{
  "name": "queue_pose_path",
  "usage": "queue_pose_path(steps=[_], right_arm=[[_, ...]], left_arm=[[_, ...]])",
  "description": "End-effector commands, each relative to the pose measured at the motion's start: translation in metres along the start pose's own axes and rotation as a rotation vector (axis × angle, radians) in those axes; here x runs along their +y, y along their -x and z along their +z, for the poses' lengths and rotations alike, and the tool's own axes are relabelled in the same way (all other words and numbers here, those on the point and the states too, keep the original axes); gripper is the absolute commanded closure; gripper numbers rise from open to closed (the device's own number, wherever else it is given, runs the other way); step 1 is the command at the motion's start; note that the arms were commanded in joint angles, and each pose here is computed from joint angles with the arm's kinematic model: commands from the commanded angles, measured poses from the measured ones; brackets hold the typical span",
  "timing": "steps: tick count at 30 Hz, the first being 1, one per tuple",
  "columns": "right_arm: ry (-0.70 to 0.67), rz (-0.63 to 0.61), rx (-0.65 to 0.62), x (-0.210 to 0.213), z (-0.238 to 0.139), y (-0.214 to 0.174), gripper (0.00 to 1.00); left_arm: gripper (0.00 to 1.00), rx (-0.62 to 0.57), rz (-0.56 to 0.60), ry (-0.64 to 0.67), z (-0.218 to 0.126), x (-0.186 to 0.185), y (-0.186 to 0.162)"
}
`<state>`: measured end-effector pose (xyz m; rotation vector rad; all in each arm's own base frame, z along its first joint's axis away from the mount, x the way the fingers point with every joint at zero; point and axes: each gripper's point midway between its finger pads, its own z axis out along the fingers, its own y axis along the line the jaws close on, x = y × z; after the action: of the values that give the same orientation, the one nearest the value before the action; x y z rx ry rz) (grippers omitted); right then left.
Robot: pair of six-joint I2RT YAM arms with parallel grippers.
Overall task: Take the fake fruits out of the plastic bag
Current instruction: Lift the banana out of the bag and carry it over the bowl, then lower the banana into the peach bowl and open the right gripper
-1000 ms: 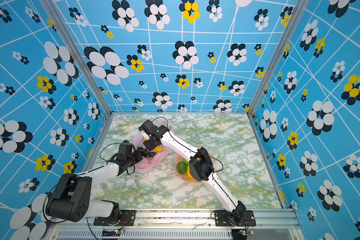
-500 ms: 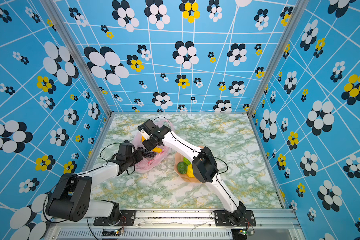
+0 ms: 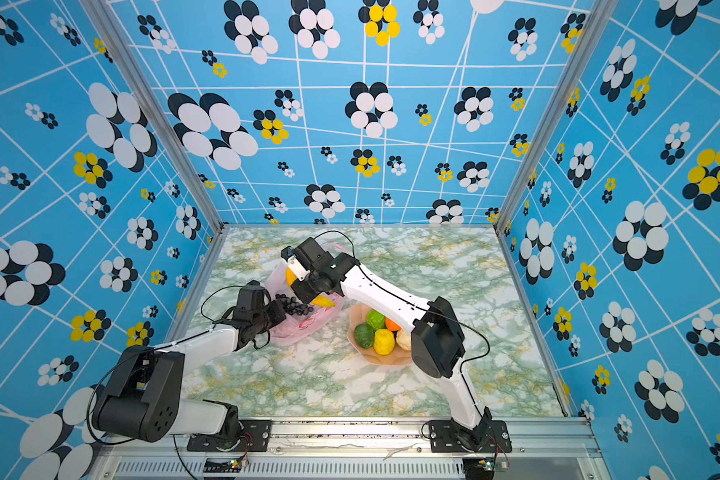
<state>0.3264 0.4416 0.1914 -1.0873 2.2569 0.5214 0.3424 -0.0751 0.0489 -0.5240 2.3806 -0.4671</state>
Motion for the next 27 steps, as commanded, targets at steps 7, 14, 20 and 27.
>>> queue_pose_path(steps=[7, 14, 20, 27], right_arm=[[-0.082, 0.033, 0.036, -0.009, -0.068, -0.062, 0.79], [-0.126, 0.071, 0.135, -0.016, -0.085, -0.128, 0.8], [-0.109, 0.092, 0.169, -0.012, -0.095, -0.165, 0.8], [-0.109, 0.09, 0.219, -0.007, -0.098, -0.197, 0.81]], left_arm=[[1.0, 0.014, 0.011, 0.011, 0.001, 0.001, 0.003], [1.0, 0.009, 0.012, 0.021, 0.0, 0.003, 0.004], [1.0, 0.007, 0.016, 0.025, 0.001, 0.003, 0.004], [1.0, 0.008, 0.017, 0.033, 0.001, 0.006, 0.004]])
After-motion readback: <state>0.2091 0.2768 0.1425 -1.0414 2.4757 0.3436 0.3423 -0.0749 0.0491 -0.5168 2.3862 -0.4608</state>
